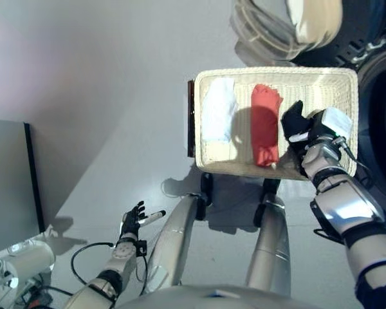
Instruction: Pick up the clothes and place them into the washing machine
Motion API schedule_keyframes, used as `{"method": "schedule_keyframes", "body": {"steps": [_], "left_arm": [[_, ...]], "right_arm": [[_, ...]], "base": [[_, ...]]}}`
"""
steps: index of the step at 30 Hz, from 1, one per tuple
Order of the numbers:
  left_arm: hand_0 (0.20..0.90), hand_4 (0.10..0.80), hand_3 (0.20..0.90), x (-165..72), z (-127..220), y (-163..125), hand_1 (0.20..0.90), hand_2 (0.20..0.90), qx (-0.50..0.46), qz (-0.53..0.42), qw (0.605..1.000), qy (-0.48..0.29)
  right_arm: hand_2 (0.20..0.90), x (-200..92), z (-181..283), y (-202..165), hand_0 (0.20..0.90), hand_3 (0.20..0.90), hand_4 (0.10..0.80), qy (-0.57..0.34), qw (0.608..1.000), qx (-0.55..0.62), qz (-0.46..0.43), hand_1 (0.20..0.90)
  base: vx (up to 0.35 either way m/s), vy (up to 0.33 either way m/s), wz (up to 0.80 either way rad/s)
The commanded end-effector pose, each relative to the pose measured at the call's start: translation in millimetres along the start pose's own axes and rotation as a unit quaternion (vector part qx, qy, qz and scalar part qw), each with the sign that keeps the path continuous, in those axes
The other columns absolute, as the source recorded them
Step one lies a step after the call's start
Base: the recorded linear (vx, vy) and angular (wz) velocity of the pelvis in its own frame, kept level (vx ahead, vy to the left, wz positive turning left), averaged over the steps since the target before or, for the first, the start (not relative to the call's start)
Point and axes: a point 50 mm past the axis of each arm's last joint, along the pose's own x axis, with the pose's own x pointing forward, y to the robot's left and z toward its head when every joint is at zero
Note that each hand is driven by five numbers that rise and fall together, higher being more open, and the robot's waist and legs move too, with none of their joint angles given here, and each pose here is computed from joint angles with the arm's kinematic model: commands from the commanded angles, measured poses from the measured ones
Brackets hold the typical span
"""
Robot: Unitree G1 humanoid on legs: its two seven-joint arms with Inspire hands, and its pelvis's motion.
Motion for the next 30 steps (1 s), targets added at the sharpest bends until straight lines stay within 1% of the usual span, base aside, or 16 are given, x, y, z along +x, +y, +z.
{"method": "schedule_keyframes", "body": {"steps": [1, 3, 5, 6, 7, 8, 9, 11, 12, 13, 16, 17, 19, 20, 26, 30], "left_arm": [[0.900, 0.800, 0.900, -4, -16, 38, 0.900, 0.900, -0.013, 0.064, 0.998, 0.022], [0.900, 0.800, 0.900, -6, -16, 40, 0.900, 0.900, -0.016, 0.061, 0.998, 0.014], [0.900, 0.800, 0.900, -7, -18, 41, 0.900, 0.900, -0.016, 0.060, 0.998, 0.015], [0.900, 0.800, 0.900, -9, -22, 37, 0.900, 0.900, -0.017, 0.050, 0.998, 0.018], [0.900, 0.800, 0.900, -9, -22, 38, 0.900, 0.900, -0.017, 0.050, 0.998, 0.018], [0.900, 0.800, 0.900, -10, -23, 35, 0.900, 0.900, -0.014, 0.044, 0.999, 0.021], [0.900, 0.800, 0.900, -10, -25, 34, 0.900, 0.900, -0.014, 0.041, 0.999, 0.023], [0.900, 0.800, 0.900, -11, -28, 28, 0.900, 0.900, -0.019, 0.031, 0.999, 0.031], [0.900, 0.800, 0.900, -11, -28, 29, 0.900, 0.900, -0.019, 0.031, 0.999, 0.031], [0.900, 0.800, 0.900, -13, -32, 24, 0.900, 0.900, -0.023, 0.023, 0.999, 0.036], [0.900, 0.800, 0.900, -16, -38, 19, 0.900, 0.900, -0.026, 0.010, 0.999, 0.046], [0.900, 0.800, 0.900, -16, -38, 19, 0.900, 0.900, -0.026, 0.010, 0.999, 0.046], [0.900, 0.800, 0.900, -19, -42, 15, 0.900, 0.900, -0.028, 0.001, 0.998, 0.050], [0.900, 0.800, 0.900, -20, -43, 12, 0.900, 0.900, -0.027, -0.007, 0.998, 0.051], [0.900, 0.800, 0.900, -24, -50, 7, 0.900, 0.900, -0.012, -0.024, 0.998, 0.060], [0.900, 0.800, 0.900, -26, -54, 6, 0.900, 0.900, -0.008, -0.026, 0.997, 0.066]], "right_arm": [[0.200, 11, -10, -29, 0.200, 0.200, 0.300, 0.040, 0.973, 0.222, -0.048, 0.200], [0.200, 7, -15, -22, 0.200, 0.200, 0.300, 0.076, 0.926, 0.366, -0.048, 0.200], [0.200, 6, -18, -19, 0.200, 0.200, 0.300, 0.088, 0.913, 0.395, -0.050, 0.200], [0.200, -1, -25, -3, 0.200, 0.200, 0.300, 0.119, 0.860, 0.495, -0.032, 0.200], [0.200, -1, -26, -3, 0.200, 0.200, 0.300, 0.119, 0.860, 0.495, -0.032, 0.200], [0.200, -4, -31, 2, 0.200, 0.200, 0.300, 0.135, 0.837, 0.530, -0.030, 0.200], [0.200, -6, -30, 7, 0.200, 0.200, 0.300, 0.141, 0.797, 0.586, -0.023, 0.200], [0.200, -16, -32, 25, 0.200, 0.200, 0.300, 0.174, 0.692, 0.701, -0.020, 0.200], [0.200, -16, -33, 25, 0.200, 0.200, 0.300, 0.174, 0.691, 0.701, -0.020, 0.200], [0.200, -22, -23, 36, 0.200, 0.200, 0.300, 0.174, 0.615, 0.769, -0.012, 0.200], [0.200, -23, -14, 36, 0.200, 0.200, 0.300, 0.162, 0.524, 0.836, -0.024, 0.200], [0.200, -23, -14, 37, 0.200, 0.200, 0.300, 0.162, 0.523, 0.837, -0.024, 0.200], [0.200, -21, -14, 30, 0.200, 0.200, 0.300, 0.154, 0.486, 0.859, -0.045, 0.200], [0.200, -15, -12, 19, 0.200, 0.200, 0.300, 0.151, 0.451, 0.877, -0.075, 0.200], [0.200, 4, -5, -25, 0.200, 0.200, 0.300, 0.110, 0.414, 0.896, -0.117, 0.200], [0.200, 12, -1, -50, 0.200, 0.200, 0.300, 0.087, 0.402, 0.900, -0.140, 0.200]], "base": [[-0.075, -0.050, -0.17], [-0.075, -0.046, -0.13], [0.018, -0.019, -0.12], [0.020, -0.010, -0.08], [0.032, -0.006, -0.03], [0.022, 0.007, -0.05], [0.031, 0.012, -0.11], [0.031, 0.027, -0.19], [0.024, 0.041, -0.22], [0.007, 0.027, -0.18], [0.005, 0.030, -0.12], [0.007, 0.026, -0.10], [0.012, 0.037, -0.11], [0.010, 0.023, -0.11], [0.021, 0.052, 0.00], [0.025, 0.034, -0.05]]}}
